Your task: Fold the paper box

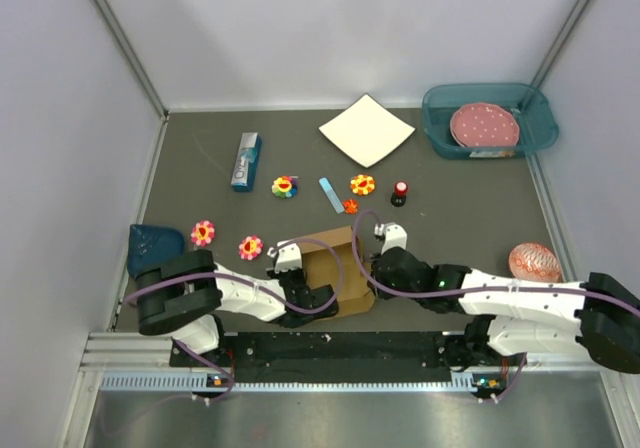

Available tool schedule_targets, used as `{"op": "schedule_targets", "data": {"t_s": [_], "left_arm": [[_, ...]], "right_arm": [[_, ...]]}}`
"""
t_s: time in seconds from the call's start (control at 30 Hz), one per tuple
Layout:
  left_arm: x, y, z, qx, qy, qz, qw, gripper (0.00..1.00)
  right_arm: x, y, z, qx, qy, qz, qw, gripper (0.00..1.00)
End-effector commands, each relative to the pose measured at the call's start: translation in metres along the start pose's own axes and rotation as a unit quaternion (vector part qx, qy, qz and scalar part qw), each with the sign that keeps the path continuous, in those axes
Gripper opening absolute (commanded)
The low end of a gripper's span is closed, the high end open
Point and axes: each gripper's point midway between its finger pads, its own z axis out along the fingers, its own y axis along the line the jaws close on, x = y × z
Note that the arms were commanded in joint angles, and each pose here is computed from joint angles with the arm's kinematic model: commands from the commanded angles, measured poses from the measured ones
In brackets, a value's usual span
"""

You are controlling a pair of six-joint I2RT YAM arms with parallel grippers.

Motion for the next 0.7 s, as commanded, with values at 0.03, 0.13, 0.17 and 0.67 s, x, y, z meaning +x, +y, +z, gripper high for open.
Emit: {"op": "schedule_targets", "data": {"t_s": [0.03, 0.13, 0.17, 0.67], "left_arm": [[0.006, 0.007, -0.002, -0.009, 0.007, 0.017, 1.0, 0.0], [0.006, 0.008, -0.002, -0.009, 0.005, 0.019, 1.0, 0.0], [0.005, 0.007, -0.002, -0.009, 0.003, 0.019, 1.0, 0.0], [-0.002, 0.001, -0.011, 0.007, 0.004, 0.028, 1.0, 0.0]], "right_arm": [[-0.027, 0.004, -0.022, -0.014, -0.054, 0.008, 0.998, 0.24], [-0.039, -0.009, -0.033, 0.013, -0.089, 0.015, 0.996, 0.24], [-0.049, -0.016, -0.037, 0.028, -0.113, 0.018, 0.993, 0.24], [-0.091, 0.0, -0.007, 0.001, -0.17, -0.018, 0.985, 0.46]]}}
